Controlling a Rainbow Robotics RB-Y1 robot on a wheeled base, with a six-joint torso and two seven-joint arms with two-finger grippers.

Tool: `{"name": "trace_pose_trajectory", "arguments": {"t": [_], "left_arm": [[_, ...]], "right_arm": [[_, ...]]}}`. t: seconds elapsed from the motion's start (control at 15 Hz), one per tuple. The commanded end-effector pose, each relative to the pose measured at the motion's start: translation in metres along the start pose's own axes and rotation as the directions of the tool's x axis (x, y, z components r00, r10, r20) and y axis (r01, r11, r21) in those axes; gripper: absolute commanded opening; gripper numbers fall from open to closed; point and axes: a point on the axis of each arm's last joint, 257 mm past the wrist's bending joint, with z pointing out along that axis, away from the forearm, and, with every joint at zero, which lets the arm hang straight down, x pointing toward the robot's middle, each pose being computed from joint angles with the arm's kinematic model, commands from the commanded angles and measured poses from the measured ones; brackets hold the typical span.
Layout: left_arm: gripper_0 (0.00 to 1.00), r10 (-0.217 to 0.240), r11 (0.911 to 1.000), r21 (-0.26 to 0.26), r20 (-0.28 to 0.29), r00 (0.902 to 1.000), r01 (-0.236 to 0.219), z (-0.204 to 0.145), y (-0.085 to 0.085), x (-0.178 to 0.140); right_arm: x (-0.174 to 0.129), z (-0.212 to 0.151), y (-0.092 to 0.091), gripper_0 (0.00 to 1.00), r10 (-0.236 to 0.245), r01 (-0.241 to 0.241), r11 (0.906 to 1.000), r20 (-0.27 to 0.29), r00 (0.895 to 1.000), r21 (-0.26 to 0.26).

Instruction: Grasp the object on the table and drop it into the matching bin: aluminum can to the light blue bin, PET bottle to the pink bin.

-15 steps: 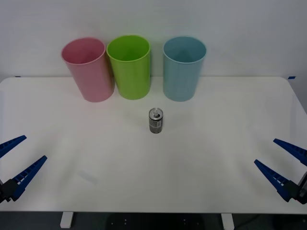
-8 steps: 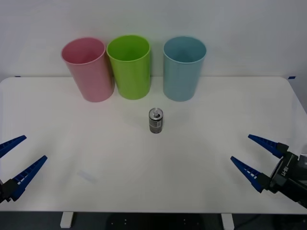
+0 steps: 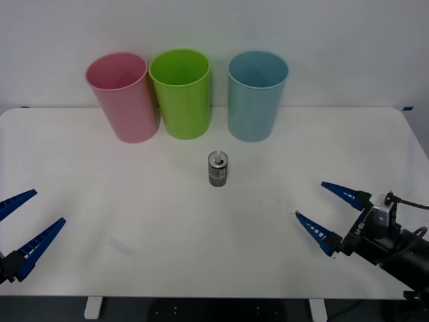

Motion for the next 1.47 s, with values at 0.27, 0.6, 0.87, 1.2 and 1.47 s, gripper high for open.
{"name": "trace_pose_trajectory", "arguments": {"t": [0.27,0.6,0.87,1.2,1.47], "left_arm": [[1.00,0.000,1.0000,0.000,0.000,1.0000,0.000,0.000,0.000,0.000],[1.00,0.000,1.0000,0.000,0.000,1.0000,0.000,0.000,0.000,0.000],[1.00,0.000,1.0000,0.000,0.000,1.0000,0.000,0.000,0.000,0.000],[1.00,0.000,1.0000,0.000,0.000,1.0000,0.000,0.000,0.000,0.000],[1.00,0.000,1.0000,0.000,0.000,1.0000,0.000,0.000,0.000,0.000]], "right_arm": [[0.008,0.041,0.011,1.00,0.030,-0.030,0.9994,-0.004,1.000,0.019],[0.018,0.079,0.012,1.00,0.040,-0.040,0.9987,-0.007,0.999,0.032],[0.024,0.108,0.012,1.00,0.034,-0.034,0.9988,-0.016,0.999,0.036],[0.029,0.141,0.017,1.00,0.031,-0.031,0.9991,-0.026,0.999,0.031],[0.028,0.162,0.022,1.00,0.021,-0.020,0.9991,-0.030,0.999,0.037]]}}
